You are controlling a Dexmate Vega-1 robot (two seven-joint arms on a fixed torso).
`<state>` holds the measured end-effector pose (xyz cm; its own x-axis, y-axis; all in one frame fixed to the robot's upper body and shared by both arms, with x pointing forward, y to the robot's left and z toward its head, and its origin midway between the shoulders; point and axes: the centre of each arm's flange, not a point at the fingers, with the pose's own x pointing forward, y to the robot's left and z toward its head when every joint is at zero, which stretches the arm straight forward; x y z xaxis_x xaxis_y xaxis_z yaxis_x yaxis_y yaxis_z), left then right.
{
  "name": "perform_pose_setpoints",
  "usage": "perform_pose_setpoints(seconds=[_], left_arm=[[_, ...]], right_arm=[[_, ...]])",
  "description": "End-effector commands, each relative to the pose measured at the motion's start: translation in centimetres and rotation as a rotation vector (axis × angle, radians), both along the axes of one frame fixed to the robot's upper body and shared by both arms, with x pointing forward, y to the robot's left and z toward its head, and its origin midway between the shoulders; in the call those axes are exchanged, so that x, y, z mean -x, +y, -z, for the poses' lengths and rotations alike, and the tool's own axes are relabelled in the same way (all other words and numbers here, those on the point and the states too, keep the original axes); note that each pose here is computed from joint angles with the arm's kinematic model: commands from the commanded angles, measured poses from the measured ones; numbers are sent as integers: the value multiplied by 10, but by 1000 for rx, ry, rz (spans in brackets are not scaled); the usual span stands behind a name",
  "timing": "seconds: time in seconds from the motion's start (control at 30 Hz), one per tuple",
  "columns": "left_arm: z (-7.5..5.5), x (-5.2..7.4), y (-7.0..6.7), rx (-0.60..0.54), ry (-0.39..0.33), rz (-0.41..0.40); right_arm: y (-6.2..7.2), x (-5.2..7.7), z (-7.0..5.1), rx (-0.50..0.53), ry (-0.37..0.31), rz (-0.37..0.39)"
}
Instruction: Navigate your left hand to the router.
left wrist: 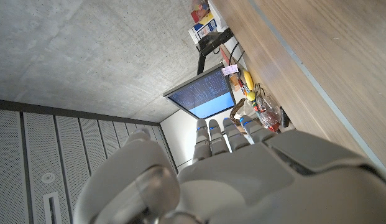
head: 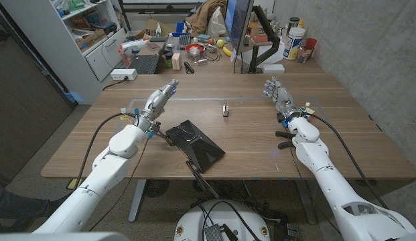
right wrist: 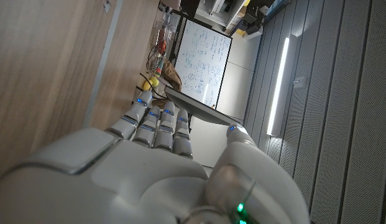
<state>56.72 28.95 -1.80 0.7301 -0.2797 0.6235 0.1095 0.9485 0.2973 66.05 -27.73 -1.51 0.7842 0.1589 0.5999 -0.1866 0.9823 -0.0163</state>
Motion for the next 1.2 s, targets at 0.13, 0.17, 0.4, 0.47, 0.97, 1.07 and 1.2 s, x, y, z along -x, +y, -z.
perform_pose_setpoints(seconds=[0.13, 0.17, 0.4, 0.47, 0.97, 1.07, 1.2], left_arm=[[1, 12, -1, -20, -24, -8], [1, 13, -1, -22, -26, -8], [-1, 21, -6, -74, -47, -30], [-1, 23, -8, -102, -50, -40], [2, 31, -10, -183, -47, -75], [2, 31, -11, -196, -47, -69], [2, 31, -13, -213, -55, -77]], right_arm=[[5, -8, -6, 8, -6, -11], [5, -8, -6, 8, -7, -13], [1, -10, -10, 9, -17, -12], [0, -10, -10, 7, -20, -13], [-2, -8, -11, 15, -23, -11], [-2, -7, -12, 12, -27, -7], [-3, -6, -13, 13, -29, -2]])
